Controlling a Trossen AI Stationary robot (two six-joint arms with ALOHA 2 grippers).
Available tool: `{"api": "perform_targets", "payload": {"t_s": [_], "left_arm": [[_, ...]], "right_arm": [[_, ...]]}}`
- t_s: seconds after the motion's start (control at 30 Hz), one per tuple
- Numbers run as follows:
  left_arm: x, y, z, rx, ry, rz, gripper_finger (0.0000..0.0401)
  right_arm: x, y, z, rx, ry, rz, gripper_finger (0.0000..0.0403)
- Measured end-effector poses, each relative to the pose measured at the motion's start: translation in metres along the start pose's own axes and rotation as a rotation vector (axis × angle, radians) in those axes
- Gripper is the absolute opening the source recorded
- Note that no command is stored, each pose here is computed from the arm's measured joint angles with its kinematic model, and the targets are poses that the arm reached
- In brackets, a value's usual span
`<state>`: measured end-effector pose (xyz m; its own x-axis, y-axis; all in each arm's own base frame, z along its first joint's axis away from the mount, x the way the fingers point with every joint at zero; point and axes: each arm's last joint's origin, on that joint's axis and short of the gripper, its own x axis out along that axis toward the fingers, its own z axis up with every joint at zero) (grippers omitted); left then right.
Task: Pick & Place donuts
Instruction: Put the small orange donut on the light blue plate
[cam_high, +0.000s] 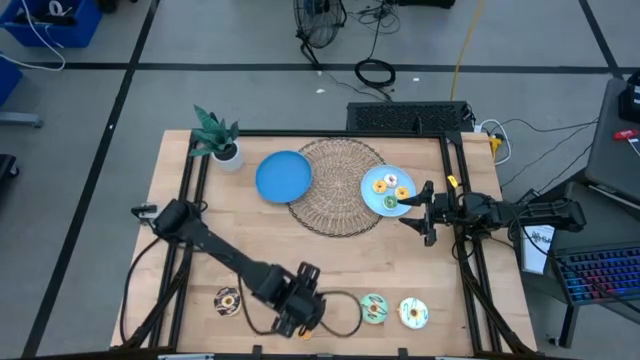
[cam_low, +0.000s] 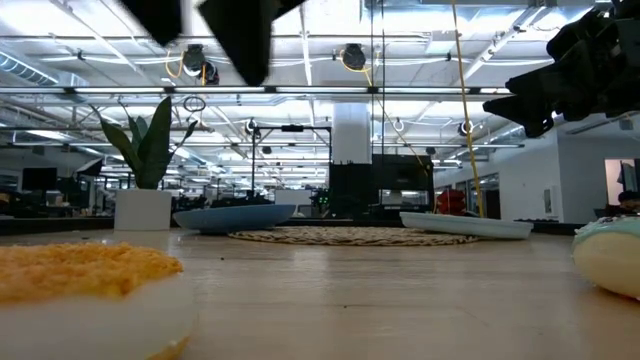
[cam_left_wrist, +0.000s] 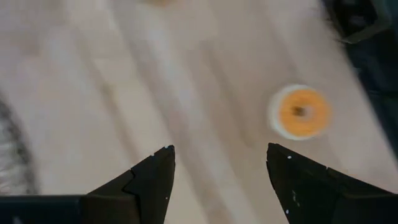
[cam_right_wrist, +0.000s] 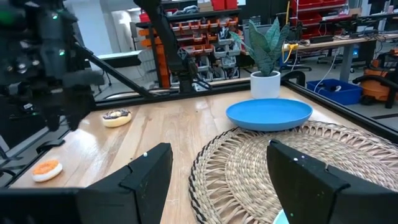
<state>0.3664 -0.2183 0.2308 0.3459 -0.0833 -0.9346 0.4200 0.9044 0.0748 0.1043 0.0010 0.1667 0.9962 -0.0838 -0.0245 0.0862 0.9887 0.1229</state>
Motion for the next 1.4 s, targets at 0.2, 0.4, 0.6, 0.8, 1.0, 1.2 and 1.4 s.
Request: {"api": "perform_targets", "payload": {"t_s": [0.2, 0.4, 0.6, 0.8, 1.0, 1.2, 1.4], "left_arm": [[0.007, -0.027, -0.001, 0.043, 0.004, -0.06, 0.0254], [0.009, -0.045, 0.003, 0.047, -0.066, -0.063, 0.0246], [0.028, -0.061, 0.003, 0.079, -0.066, -0.065, 0.0243], [0.053, -0.064, 0.0, 0.106, -0.027, -0.029, 0.0244], [0.069, -0.063, -0.001, 0.1, -0.009, -0.019, 0.0243], [0.071, -0.064, -0.001, 0.074, -0.01, -0.023, 0.0243], [0.068, -0.063, 0.0, 0.104, -0.023, -0.02, 0.0244]], "right_arm": [[0.0, 0.0, 0.0, 0.0, 0.0, 0.0, 0.0242], [0.0, 0.0, 0.0, 0.0, 0.0, 0.0, 0.0242], [0.0, 0.0, 0.0, 0.0, 0.001, 0.0, 0.0242], [0.0, 0.0, 0.0, -0.001, 0.004, -0.001, 0.0242], [0.0, 0.0, 0.0, 0.0, 0.003, -0.001, 0.0242], [0.0, 0.0, 0.0, 0.0, 0.004, -0.001, 0.0242], [0.0, 0.0, 0.0, 0.0, 0.004, -0.001, 0.0242]]}}
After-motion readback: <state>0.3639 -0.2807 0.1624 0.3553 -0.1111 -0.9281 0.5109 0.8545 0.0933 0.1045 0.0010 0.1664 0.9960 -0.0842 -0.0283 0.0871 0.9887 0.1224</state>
